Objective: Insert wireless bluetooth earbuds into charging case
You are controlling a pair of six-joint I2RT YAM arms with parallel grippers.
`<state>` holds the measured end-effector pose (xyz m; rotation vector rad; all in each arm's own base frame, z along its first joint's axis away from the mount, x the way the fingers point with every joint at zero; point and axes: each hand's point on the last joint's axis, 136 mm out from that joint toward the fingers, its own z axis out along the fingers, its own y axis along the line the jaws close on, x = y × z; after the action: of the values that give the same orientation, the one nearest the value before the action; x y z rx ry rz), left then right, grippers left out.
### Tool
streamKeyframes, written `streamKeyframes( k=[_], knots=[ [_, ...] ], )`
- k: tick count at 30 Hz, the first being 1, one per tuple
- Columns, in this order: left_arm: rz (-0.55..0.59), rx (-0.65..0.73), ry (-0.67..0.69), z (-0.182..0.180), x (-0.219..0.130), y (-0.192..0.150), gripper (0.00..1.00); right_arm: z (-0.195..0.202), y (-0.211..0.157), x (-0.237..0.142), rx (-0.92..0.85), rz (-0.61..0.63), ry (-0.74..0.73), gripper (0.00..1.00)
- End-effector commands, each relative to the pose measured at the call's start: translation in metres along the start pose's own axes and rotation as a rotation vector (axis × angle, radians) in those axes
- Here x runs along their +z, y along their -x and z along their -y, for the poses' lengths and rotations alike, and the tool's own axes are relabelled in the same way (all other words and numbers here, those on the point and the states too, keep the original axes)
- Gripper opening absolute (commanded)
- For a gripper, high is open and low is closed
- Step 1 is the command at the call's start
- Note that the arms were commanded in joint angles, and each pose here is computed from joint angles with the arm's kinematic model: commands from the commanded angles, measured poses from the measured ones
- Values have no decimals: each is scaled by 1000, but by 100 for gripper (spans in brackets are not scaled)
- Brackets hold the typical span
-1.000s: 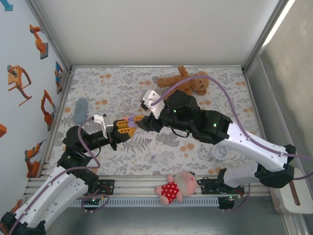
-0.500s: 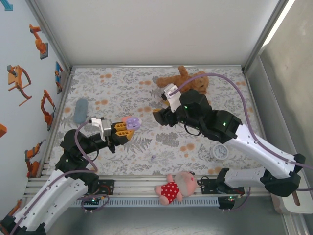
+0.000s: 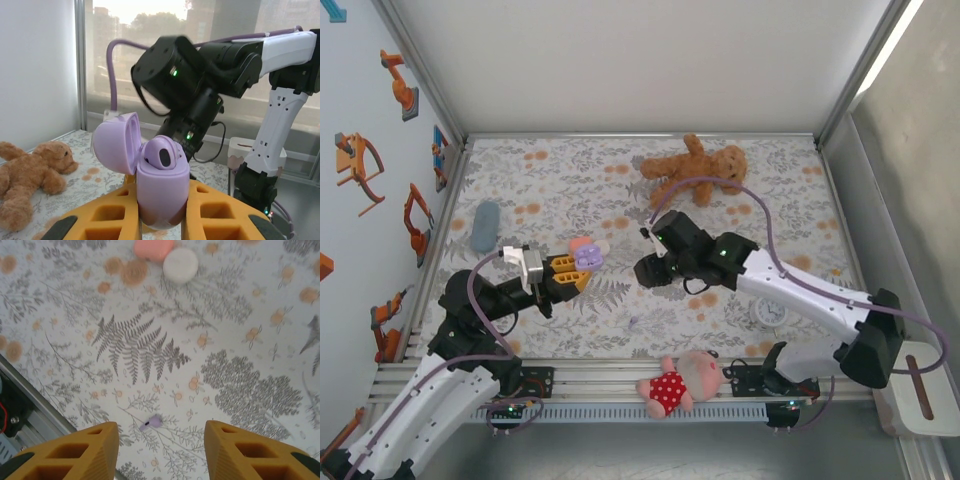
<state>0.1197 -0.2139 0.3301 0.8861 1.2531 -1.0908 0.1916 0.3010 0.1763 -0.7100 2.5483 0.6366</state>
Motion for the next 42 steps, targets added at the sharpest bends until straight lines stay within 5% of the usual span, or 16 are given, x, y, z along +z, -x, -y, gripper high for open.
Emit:
streamKeyframes(
  k=[1,8,17,28,42],
  knots=[
    [15,26,-3,4,-3,5,0,-3,-19,23,118,-81,52,46],
    [14,33,3,4,-4,5,1,-2,-64,78,214,-249,77,45],
    [13,35,5,4,-5,4,0,3,-85,110,71,-324,-116,55],
    [12,42,12,5,-8,4,0,2,-100,127,-61,-405,-231,60],
    [10,40,15,4,-7,4,1,9,-109,118,-120,-449,-298,54]
  ],
)
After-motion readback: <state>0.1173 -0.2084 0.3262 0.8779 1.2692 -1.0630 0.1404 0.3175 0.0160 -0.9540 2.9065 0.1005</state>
